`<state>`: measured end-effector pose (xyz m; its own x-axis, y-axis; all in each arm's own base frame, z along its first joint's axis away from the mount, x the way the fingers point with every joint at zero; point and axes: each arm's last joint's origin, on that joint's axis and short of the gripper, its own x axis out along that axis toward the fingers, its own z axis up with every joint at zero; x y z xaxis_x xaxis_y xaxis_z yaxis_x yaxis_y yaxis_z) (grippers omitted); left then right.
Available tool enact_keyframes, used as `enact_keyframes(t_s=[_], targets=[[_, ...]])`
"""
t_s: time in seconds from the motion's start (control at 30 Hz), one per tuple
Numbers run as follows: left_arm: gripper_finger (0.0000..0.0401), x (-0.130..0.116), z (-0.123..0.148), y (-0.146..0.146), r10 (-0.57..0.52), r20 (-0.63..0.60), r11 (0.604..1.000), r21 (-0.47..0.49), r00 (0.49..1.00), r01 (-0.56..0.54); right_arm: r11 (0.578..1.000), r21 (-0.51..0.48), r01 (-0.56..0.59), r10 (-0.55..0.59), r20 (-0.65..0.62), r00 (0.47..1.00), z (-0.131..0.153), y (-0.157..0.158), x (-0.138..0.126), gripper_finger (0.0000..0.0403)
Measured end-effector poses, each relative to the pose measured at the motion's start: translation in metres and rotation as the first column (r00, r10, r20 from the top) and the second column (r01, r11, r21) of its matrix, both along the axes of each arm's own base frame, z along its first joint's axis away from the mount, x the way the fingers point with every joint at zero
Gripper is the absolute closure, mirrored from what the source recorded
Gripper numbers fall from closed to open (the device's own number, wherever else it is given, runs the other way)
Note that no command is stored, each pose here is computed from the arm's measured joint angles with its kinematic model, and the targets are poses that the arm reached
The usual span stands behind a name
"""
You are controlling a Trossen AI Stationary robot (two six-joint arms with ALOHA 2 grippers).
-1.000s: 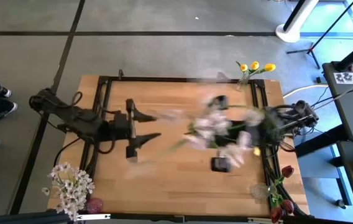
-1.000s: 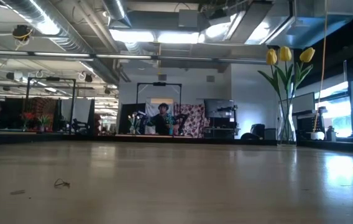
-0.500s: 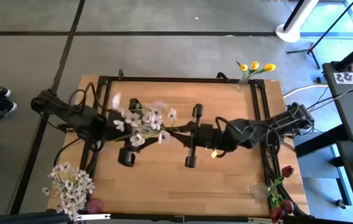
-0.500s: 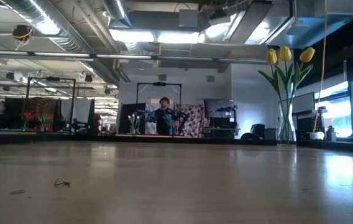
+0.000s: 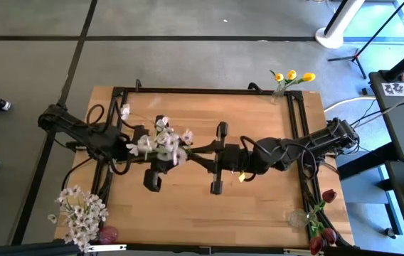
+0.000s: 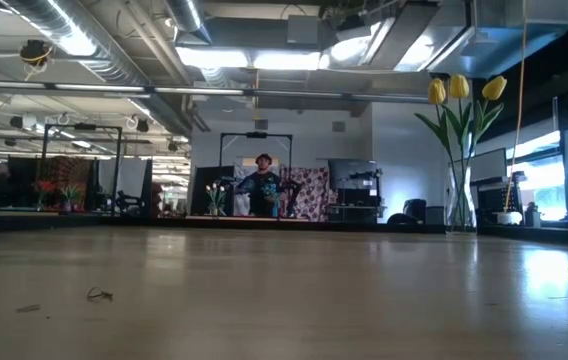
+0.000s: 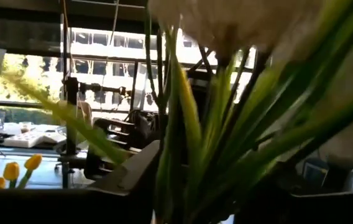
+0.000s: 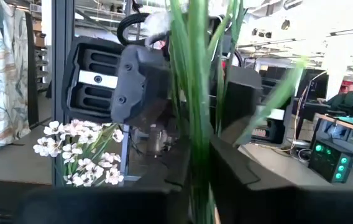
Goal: Sort flowers into vase by color
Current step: Put the white flowers into the pink crystal vase
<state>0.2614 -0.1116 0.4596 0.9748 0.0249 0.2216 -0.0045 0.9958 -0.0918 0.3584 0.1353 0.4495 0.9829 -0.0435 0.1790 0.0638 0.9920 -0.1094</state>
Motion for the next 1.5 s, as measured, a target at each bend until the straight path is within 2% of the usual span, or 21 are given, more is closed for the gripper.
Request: enact_keyframes(t_s=[0.13, 0.27, 0.4, 0.5, 0.6, 0.77, 0.93, 1.0, 1.07, 1.13, 1.33, 1.5], targets=[[0.0299, -0.004, 0.000, -0.003, 0.014, -0.015, 1.000, -0.021, 1.000, -0.015, 1.000, -0.001, 0.005, -0.005, -0.002, 1.000, 0.000, 0.000, 0.000, 0.0304], [0.0386, -0.015, 0.000, -0.009, 0.008, -0.057, 1.000, -0.005, 0.998, -0.009, 1.000, -0.016, -0.004, 0.004, -0.001, 1.000, 0.000, 0.001, 0.000, 0.0238], [0.0391, -0.043, 0.011, -0.006, -0.082, -0.059, 0.995, -0.064, 0.995, 0.078, 0.997, -0.023, -0.074, 0.074, 0.017, 0.997, 0.005, 0.010, -0.009, 0.0173], [0.0396, -0.064, 0.015, -0.007, -0.241, -0.075, 0.966, -0.117, 0.968, 0.231, 0.992, -0.047, -0.116, 0.117, 0.019, 0.993, 0.007, 0.021, -0.015, 0.0136], [0.0398, -0.089, 0.023, -0.009, -0.467, -0.052, 0.873, -0.189, 0.883, 0.451, 0.988, -0.059, -0.145, 0.145, 0.002, 0.989, 0.005, 0.032, -0.019, 0.0118], [0.0398, -0.128, 0.037, -0.011, -0.737, 0.041, 0.653, -0.213, 0.674, 0.727, 0.996, -0.066, -0.065, 0.061, -0.072, 0.996, -0.002, 0.047, -0.027, 0.0114], [0.0398, -0.148, 0.036, -0.026, -0.884, 0.022, 0.453, -0.195, 0.466, 0.870, 0.993, -0.051, 0.108, -0.114, -0.140, 0.984, -0.009, 0.052, -0.033, 0.0114], [0.0398, -0.152, 0.030, -0.037, -0.908, -0.033, 0.415, -0.202, 0.417, 0.887, 0.986, -0.032, 0.164, -0.167, -0.154, 0.974, -0.011, 0.050, -0.033, 0.0114], [0.0398, -0.154, 0.021, -0.050, -0.907, -0.109, 0.420, -0.199, 0.406, 0.885, 0.979, -0.008, 0.205, -0.203, -0.166, 0.965, -0.013, 0.049, -0.033, 0.0114], [0.0398, -0.151, 0.013, -0.065, -0.895, -0.166, 0.442, -0.189, 0.415, 0.877, 0.972, 0.017, 0.235, -0.228, -0.174, 0.958, -0.014, 0.048, -0.033, 0.0114], [0.0399, -0.135, -0.008, -0.099, -0.863, -0.263, 0.481, -0.168, 0.431, 0.861, 0.961, 0.045, 0.272, -0.257, -0.216, 0.942, -0.020, 0.046, -0.033, 0.0113], [0.0399, -0.139, -0.016, -0.101, -0.843, -0.377, 0.487, -0.228, 0.384, 0.843, 0.957, 0.057, 0.284, -0.259, -0.268, 0.928, -0.027, 0.046, -0.034, 0.0113]])
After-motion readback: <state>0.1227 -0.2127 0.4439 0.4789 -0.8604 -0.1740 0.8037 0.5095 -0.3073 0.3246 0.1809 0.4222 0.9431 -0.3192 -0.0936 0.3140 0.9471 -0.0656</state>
